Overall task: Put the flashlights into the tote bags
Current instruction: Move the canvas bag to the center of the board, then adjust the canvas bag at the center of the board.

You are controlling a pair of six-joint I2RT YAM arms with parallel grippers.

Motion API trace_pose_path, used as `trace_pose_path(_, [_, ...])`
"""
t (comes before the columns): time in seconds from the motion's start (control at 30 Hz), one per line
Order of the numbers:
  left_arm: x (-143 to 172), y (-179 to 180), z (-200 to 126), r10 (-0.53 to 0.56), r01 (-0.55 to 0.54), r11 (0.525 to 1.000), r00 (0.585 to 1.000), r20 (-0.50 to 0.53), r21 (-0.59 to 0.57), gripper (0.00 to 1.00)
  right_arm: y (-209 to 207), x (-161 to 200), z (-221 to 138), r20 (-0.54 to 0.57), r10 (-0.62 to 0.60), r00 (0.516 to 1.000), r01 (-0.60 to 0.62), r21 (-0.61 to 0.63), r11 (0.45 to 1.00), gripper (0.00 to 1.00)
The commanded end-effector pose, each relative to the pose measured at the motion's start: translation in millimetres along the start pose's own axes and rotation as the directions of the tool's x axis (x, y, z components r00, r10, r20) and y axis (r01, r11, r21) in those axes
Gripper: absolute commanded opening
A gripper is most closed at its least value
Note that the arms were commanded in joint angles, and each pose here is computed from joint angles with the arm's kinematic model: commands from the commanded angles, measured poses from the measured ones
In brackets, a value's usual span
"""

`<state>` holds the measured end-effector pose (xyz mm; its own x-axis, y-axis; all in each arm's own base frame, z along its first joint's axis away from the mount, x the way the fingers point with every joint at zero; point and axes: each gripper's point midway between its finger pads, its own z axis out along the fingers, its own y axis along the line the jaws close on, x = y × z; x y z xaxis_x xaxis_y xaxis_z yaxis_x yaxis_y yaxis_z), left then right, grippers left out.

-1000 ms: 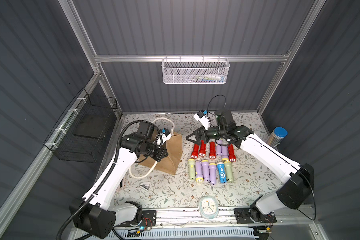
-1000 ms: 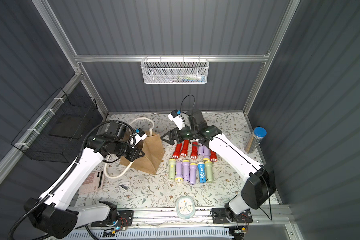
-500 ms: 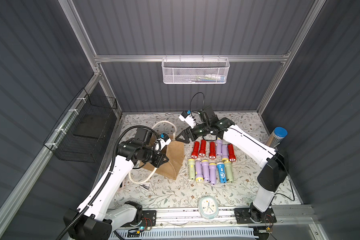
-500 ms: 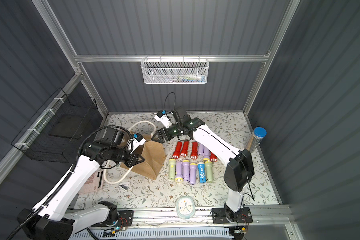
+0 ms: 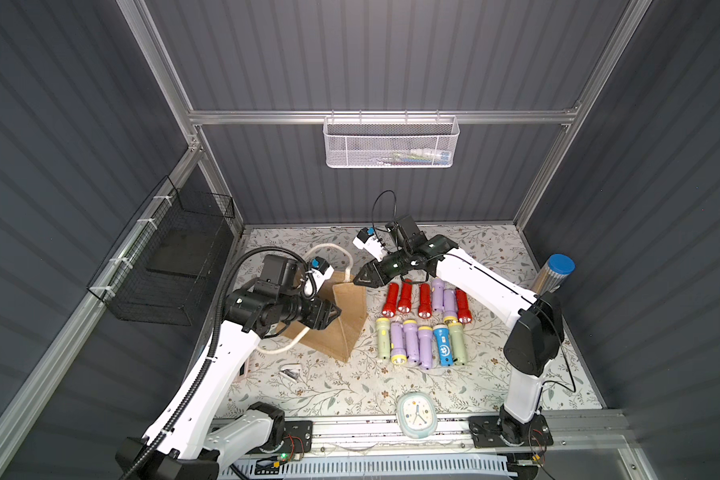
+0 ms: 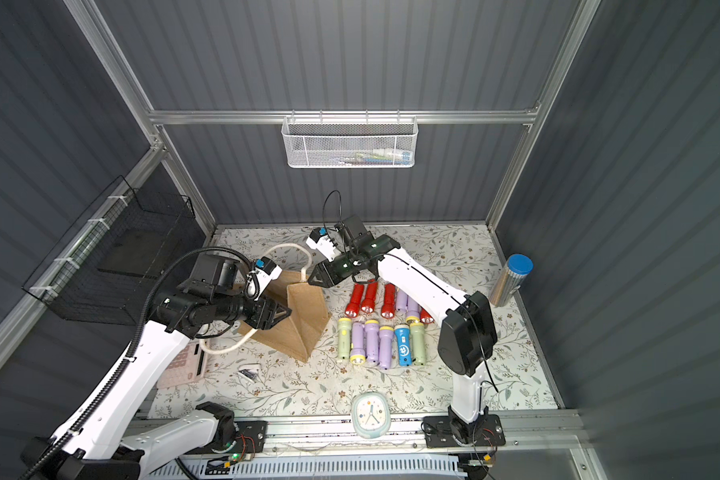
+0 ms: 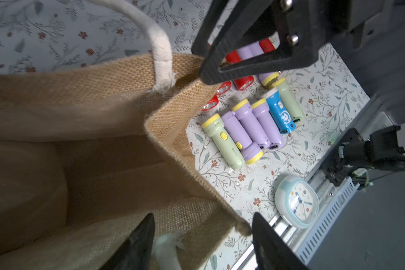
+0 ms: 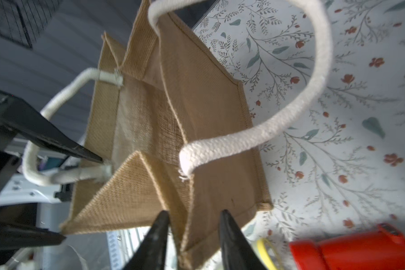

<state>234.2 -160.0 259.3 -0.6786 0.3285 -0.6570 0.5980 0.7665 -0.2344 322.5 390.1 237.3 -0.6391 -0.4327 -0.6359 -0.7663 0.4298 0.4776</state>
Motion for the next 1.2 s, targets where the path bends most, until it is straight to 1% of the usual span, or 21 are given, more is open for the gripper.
trace_pose_path(0.0, [-36.2,12.0,-35.8,-0.068,0.089,0.988,0.983,0.169,-0.126,0.70,6.9,-7.8,-3.0,0.020,-0.025,0.999,0.025,-0.013,1.000,0.29])
trace_pose_path(0.07, [-44.6,24.5,-49.2,-0.153,0.195,0.961,0.966,0.209,-0.197,0.73,10.3,-8.3,-5.0,0.024,-0.028,0.999,0.029,-0.026,0.999,0.23])
trace_pose_path(0.13, [-48.7,37.4,-60.8,-0.259,0.322,0.911,0.933,0.251,-0.258,0.75,12.8,-8.1,-6.7,0.027,-0.027,0.999,0.028,-0.034,0.999,0.19])
trace_pose_path(0.17, [-51.3,45.5,-72.9,-0.325,0.408,0.864,0.899,0.293,-0.295,0.77,13.7,-7.5,-7.1,0.028,-0.026,0.999,0.027,-0.037,0.999,0.18])
trace_pose_path(0.2, [-43.5,53.6,-77.9,-0.395,0.482,0.809,0.870,0.296,-0.338,0.78,14.8,-7.7,-8.0,0.033,-0.026,0.999,0.028,-0.041,0.999,0.18])
trace_pose_path(0.23, [-38.4,57.5,-80.5,-0.439,0.525,0.771,0.848,0.296,-0.360,0.78,15.6,-7.1,-8.6,0.036,-0.024,0.999,0.026,-0.044,0.999,0.18])
trace_pose_path(0.27, [-32.8,59.3,-80.2,-0.482,0.561,0.740,0.827,0.289,-0.371,0.77,16.8,-6.9,-9.4,0.041,-0.022,0.999,0.024,-0.048,0.999,0.18])
trace_pose_path(0.4, [-8.7,62.6,-72.7,-0.597,0.657,0.647,0.752,0.278,-0.387,0.77,20.0,-4.2,-10.6,0.048,-0.015,0.999,0.018,-0.062,0.998,0.18])
trace_pose_path(0.47, [11.3,67.1,-63.0,-0.642,0.688,0.598,0.718,0.268,-0.411,0.78,21.1,-2.6,-12.1,0.050,-0.015,0.999,0.018,-0.063,0.998,0.18])
trace_pose_path(0.53, [27.0,69.8,-51.7,-0.678,0.706,0.564,0.692,0.249,-0.427,0.78,21.9,-1.0,-13.3,0.052,-0.012,0.999,0.015,-0.063,0.998,0.18])
trace_pose_path(0.63, [40.3,69.8,-37.5,-0.715,0.728,0.538,0.661,0.228,-0.424,0.79,25.1,0.3,-15.4,0.059,-0.008,0.998,0.012,-0.071,0.997,0.20])
trace_pose_path(0.73, [51.4,77.7,-28.7,-0.724,0.729,0.507,0.650,0.230,-0.460,0.80,28.2,1.0,-17.1,0.069,-0.007,0.998,0.013,-0.080,0.997,0.21])
trace_pose_path(0.77, [54.7,80.2,-22.6,-0.727,0.726,0.503,0.649,0.225,-0.469,0.80,28.8,1.6,-17.3,0.070,-0.007,0.998,0.012,-0.084,0.996,0.21])
trace_pose_path(0.83, [53.6,82.0,-7.4,-0.731,0.729,0.513,0.648,0.215,-0.452,0.78,31.4,4.6,-16.7,0.064,-0.003,0.998,0.009,-0.099,0.995,0.22])
trace_pose_path(0.9, [45.0,83.6,6.0,-0.727,0.735,0.531,0.651,0.218,-0.421,0.73,34.2,8.3,-16.0,0.055,0.000,0.999,0.006,-0.116,0.993,0.26])
trace_pose_path(0.97, [35.5,86.8,14.9,-0.711,0.723,0.554,0.669,0.217,-0.413,0.65,35.5,10.8,-17.5,0.053,0.001,0.999,0.005,-0.115,0.993,0.32])
trace_pose_path(1.03, [30.1,91.3,19.9,-0.692,0.699,0.569,0.692,0.206,-0.434,0.57,34.7,11.4,-22.5,0.060,-0.008,0.998,0.013,-0.089,0.996,0.39])
trace_pose_path(1.07, [27.9,93.2,22.3,-0.682,0.682,0.579,0.706,0.193,-0.446,0.48,34.0,11.1,-26.4,0.066,-0.014,0.998,0.019,-0.069,0.997,0.43])
trace_pose_path(1.1, [25.8,94.6,23.3,-0.671,0.666,0.589,0.719,0.183,-0.457,0.36,33.4,10.3,-30.5,0.073,-0.025,0.997,0.029,-0.048,0.998,0.46])
trace_pose_path(1.13, [24.3,96.2,25.8,-0.657,0.645,0.605,0.736,0.165,-0.468,0.18,32.9,9.4,-35.6,0.082,-0.039,0.996,0.041,-0.023,0.999,0.51])
trace_pose_path(1.17, [22.3,96.8,27.6,-0.638,0.619,0.627,0.757,0.144,-0.474,0.04,32.7,7.2,-41.3,0.095,-0.053,0.994,0.053,0.001,0.999,0.55])
